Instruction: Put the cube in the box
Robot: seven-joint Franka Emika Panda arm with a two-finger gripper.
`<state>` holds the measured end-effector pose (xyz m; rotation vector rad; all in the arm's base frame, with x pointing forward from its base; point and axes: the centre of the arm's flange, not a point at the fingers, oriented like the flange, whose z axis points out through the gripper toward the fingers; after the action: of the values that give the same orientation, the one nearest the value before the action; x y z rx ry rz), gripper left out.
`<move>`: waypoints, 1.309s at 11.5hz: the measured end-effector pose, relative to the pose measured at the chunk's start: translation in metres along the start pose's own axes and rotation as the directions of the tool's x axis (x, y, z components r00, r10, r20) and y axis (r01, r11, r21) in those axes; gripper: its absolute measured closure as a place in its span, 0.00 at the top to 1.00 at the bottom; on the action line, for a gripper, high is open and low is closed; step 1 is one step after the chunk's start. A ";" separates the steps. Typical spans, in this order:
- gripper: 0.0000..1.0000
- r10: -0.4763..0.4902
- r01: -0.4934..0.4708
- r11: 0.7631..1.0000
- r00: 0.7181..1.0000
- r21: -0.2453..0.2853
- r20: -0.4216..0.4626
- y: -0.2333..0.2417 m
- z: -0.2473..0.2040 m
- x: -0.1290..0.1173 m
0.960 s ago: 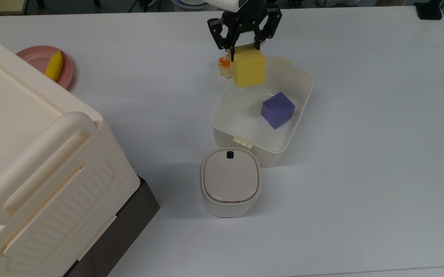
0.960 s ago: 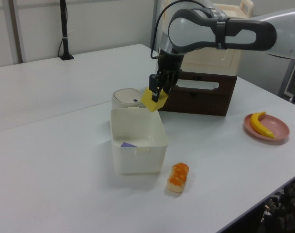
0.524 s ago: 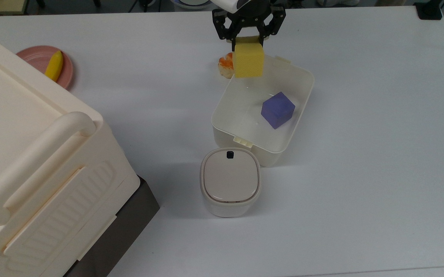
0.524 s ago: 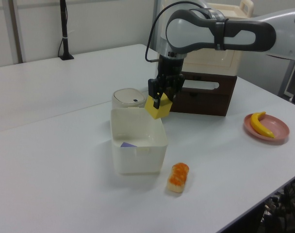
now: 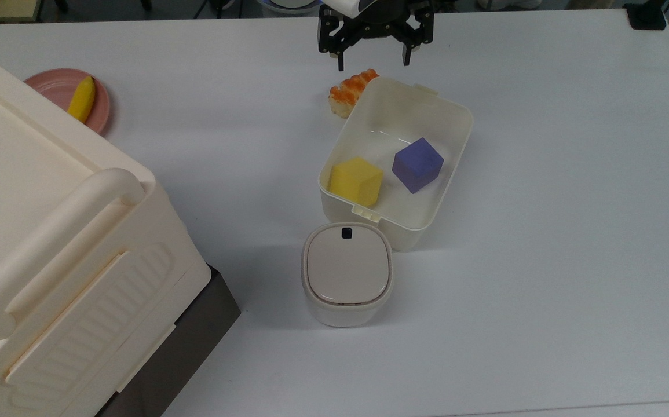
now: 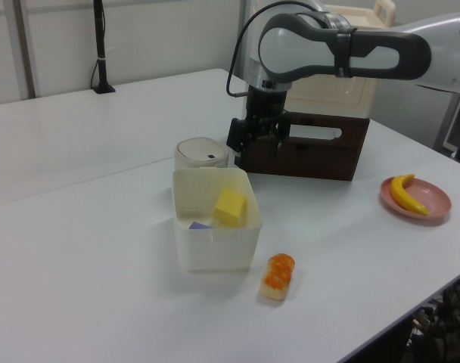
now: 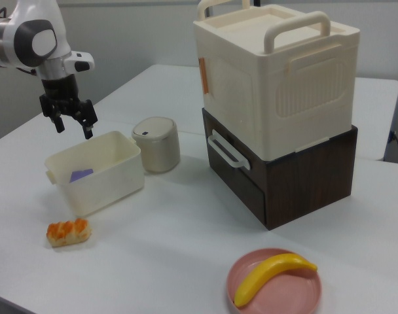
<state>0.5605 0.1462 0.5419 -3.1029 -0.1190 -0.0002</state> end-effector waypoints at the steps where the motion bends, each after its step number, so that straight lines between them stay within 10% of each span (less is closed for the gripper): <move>1: 1.00 0.000 0.000 1.000 1.000 0.000 -0.001 0.000 0.000 0.000; 15: 1.00 0.296 -0.297 0.955 0.948 0.017 -0.117 0.165 -0.098 -0.021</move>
<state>0.5522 -0.0230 0.6336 -3.0772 0.3517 -0.1760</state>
